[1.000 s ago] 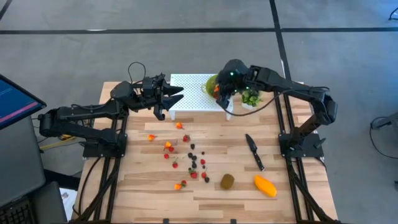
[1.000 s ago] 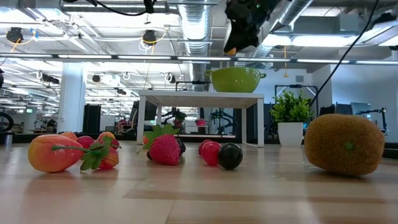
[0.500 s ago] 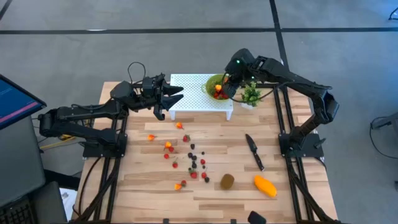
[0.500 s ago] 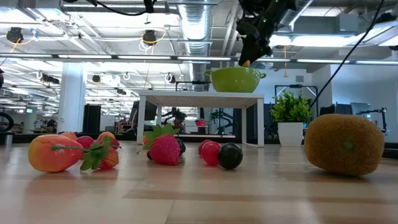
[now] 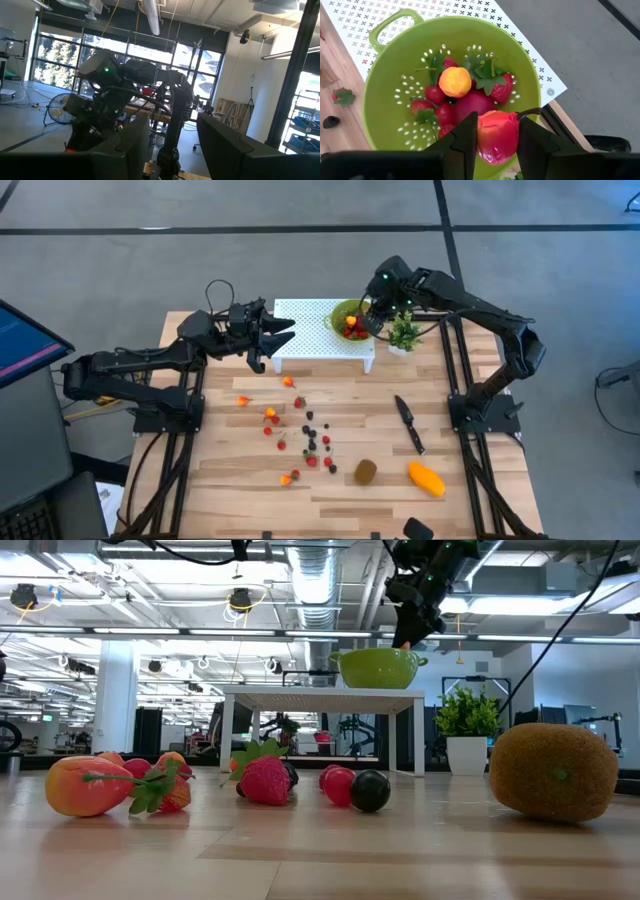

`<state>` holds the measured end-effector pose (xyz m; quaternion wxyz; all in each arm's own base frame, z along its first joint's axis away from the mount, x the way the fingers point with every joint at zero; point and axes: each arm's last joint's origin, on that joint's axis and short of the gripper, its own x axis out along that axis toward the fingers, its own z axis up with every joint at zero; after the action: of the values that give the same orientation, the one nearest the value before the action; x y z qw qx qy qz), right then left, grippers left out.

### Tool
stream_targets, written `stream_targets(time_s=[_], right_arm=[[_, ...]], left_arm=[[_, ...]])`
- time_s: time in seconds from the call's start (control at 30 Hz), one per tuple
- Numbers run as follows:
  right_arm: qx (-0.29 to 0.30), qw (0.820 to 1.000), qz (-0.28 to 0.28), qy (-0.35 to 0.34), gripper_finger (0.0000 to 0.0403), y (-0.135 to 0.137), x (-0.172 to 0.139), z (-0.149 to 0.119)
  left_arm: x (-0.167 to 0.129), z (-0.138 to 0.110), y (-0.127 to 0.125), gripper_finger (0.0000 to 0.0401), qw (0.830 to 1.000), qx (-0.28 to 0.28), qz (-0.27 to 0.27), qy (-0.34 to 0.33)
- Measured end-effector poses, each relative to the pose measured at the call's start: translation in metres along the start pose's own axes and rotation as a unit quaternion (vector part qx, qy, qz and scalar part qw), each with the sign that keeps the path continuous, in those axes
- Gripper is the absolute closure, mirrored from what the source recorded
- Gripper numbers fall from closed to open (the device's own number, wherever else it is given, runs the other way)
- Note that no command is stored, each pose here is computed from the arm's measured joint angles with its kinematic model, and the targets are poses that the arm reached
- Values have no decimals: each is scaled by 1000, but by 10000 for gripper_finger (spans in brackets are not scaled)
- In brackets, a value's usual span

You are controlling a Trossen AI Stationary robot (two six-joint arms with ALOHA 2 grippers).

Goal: Pick & Place Fruit
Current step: Put the orange pear into the green strainer bowl, then put the black blueberry into the green strainer bowl

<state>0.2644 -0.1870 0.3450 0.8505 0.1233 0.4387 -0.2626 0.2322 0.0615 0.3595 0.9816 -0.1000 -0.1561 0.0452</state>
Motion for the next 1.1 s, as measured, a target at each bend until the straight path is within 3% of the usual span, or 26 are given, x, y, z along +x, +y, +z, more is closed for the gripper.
stream_targets(time_s=[0.2, 0.5, 0.67, 0.87, 1.1], right_arm=[[0, 1000, 0, 0, 287, 0, 0, 0], [0, 1000, 0, 0, 212, 0, 0, 0], [-4, 1000, 3, 0, 190, 3, 0, 0], [-36, 999, 26, -4, 201, 28, -1, 1], [-102, 992, 75, -9, 236, 81, -6, -4]], left_arm=[[0, 0, 0, 242, 1000, 0, 0, 0], [0, 0, 0, 242, 1000, 0, 0, 0], [0, 0, 0, 242, 1000, 0, 0, 0], [0, 0, 0, 242, 1000, 0, 0, 0], [0, 0, 0, 242, 1000, 0, 0, 0]])
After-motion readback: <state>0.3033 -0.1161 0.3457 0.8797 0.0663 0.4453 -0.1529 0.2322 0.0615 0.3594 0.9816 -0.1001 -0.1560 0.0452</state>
